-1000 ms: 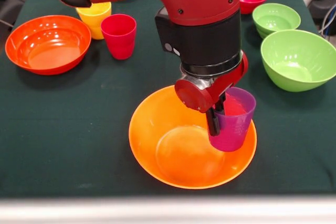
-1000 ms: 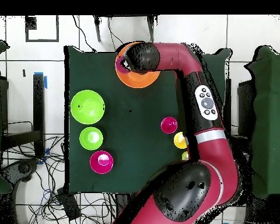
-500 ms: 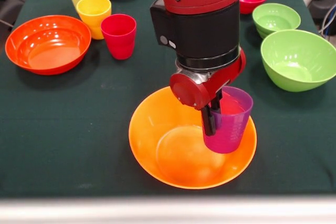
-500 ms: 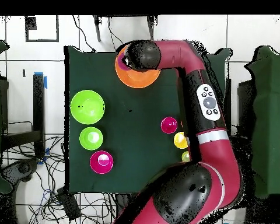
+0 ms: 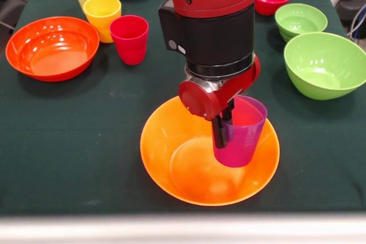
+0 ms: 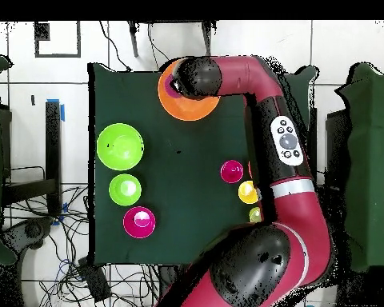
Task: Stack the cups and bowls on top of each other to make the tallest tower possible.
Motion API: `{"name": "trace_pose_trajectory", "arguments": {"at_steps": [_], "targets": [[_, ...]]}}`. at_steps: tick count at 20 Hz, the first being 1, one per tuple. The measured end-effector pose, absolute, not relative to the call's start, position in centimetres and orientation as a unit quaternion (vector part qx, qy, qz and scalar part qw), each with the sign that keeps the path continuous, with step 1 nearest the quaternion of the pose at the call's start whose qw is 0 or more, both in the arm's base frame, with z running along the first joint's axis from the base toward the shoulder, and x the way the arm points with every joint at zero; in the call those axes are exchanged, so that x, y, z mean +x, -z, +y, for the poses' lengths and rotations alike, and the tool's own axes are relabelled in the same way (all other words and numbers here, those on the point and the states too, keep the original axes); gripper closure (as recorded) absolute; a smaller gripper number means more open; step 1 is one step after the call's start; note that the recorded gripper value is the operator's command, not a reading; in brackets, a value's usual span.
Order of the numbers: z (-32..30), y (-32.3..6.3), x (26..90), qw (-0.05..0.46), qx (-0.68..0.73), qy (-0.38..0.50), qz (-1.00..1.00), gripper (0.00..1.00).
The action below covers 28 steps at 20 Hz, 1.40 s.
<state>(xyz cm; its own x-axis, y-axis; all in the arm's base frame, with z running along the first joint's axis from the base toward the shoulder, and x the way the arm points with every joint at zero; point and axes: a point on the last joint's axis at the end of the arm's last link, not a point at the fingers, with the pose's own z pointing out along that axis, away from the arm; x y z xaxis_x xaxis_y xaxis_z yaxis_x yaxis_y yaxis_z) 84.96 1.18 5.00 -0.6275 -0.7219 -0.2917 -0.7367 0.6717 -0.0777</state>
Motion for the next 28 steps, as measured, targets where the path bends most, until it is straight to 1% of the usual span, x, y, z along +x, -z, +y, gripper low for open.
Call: {"name": "trace_pose_trajectory", "arguments": {"at_steps": [10,11,28], "targets": [[0.4,-4.5,84.8,0.148,-0.403,-0.021,0.903,1.00],[0.1,-4.4,84.7,0.147,-0.402,-0.021,0.904,0.00],[-1.7,-4.1,84.6,0.147,-0.394,-0.016,0.907,0.00]]}}
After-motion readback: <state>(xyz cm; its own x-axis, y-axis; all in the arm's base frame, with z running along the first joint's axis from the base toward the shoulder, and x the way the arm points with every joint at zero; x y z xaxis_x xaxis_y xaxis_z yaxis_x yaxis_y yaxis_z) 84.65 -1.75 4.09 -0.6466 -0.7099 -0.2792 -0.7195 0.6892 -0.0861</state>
